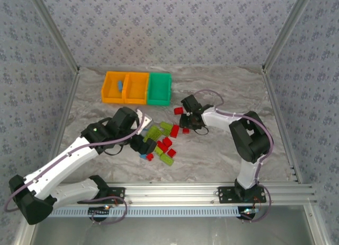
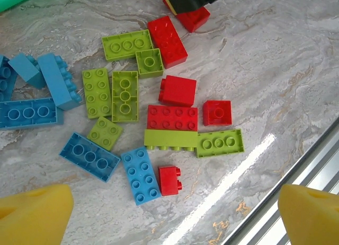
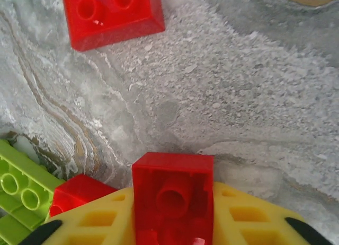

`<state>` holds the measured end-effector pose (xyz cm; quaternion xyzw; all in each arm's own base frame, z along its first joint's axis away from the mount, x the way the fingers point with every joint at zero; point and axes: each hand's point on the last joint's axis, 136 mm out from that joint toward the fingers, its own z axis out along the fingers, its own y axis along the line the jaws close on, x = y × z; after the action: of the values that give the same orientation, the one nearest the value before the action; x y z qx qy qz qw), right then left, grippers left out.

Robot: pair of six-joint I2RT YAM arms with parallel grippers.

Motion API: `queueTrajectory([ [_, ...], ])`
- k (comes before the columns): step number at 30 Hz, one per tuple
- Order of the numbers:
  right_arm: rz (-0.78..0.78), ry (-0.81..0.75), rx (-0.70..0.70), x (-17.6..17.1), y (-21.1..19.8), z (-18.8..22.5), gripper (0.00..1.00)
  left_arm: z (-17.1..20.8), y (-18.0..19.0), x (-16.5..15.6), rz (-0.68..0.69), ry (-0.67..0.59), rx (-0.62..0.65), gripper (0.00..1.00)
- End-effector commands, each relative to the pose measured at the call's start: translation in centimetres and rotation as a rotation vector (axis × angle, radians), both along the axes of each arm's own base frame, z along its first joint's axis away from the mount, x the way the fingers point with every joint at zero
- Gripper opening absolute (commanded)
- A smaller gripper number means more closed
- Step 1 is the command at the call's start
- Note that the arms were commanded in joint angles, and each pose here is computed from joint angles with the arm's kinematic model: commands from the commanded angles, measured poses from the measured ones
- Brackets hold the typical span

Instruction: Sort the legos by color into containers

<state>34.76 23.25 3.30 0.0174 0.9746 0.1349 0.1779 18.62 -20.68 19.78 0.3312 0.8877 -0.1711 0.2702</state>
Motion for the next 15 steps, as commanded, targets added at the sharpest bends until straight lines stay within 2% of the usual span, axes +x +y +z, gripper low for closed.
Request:
queueTrajectory([
  [1,-0.034,-0.073,-0.035,0.6,-1.6,3.1,0.30,0.0,0.8,0.2,0.009,-0.046,0.022,0.99],
  [4,-0.016,-0.262,-0.007,1.7,-1.5,9.2,0.27,0.7,1.6,1.2,0.070,-0.105,0.024,0.99],
  [8,0.096,-0.528,0.052,3.1,1.8,16.7,0.26,1.7,3.8,3.0,0.190,-0.169,0.023,0.99],
  [12,0.119,-0.677,0.097,6.5,5.3,20.5,0.29,2.7,6.3,4.7,0.319,-0.200,-0.020,0.99],
  [15,0.116,-0.679,0.081,10.1,7.5,19.7,0.28,3.0,7.9,5.6,0.382,-0.206,-0.071,0.99],
])
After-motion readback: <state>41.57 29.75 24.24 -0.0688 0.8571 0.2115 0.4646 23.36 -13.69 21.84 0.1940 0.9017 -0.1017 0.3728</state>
